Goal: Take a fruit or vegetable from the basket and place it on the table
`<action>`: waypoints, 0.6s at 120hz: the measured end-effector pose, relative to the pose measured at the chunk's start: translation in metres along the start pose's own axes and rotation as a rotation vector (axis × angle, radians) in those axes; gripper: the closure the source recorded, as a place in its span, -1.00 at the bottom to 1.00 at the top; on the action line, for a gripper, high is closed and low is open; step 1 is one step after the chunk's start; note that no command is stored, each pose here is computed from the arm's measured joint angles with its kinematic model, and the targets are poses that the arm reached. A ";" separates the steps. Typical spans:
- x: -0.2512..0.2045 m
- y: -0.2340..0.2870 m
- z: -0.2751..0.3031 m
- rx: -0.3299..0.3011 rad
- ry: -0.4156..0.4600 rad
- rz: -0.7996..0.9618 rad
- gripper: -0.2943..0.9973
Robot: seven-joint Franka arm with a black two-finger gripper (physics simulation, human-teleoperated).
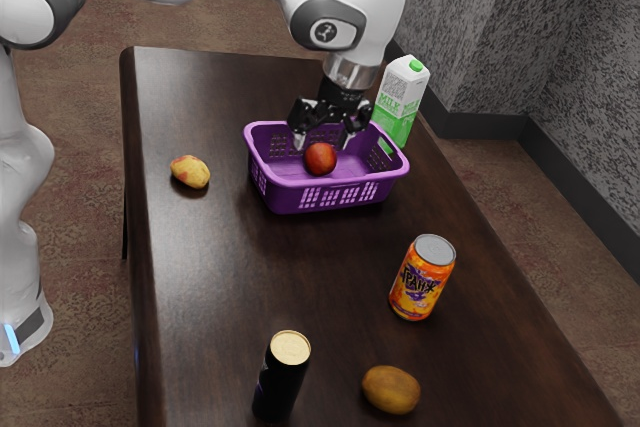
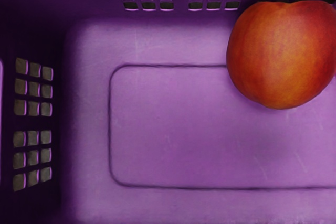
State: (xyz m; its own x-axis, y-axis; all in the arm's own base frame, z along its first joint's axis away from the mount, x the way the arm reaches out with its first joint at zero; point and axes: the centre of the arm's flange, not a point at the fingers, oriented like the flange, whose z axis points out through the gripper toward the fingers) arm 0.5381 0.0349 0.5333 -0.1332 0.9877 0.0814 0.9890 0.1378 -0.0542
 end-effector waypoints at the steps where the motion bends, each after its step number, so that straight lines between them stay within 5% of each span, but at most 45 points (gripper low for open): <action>1: 0.000 0.000 0.000 0.000 0.001 0.001 -0.54; 72: 0.014 0.012 0.039 -0.008 0.013 0.015 -0.54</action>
State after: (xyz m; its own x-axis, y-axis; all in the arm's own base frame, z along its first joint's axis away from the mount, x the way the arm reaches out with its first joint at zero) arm 0.5452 0.0537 0.4951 -0.1171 0.9887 0.0931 0.9914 0.1219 -0.0481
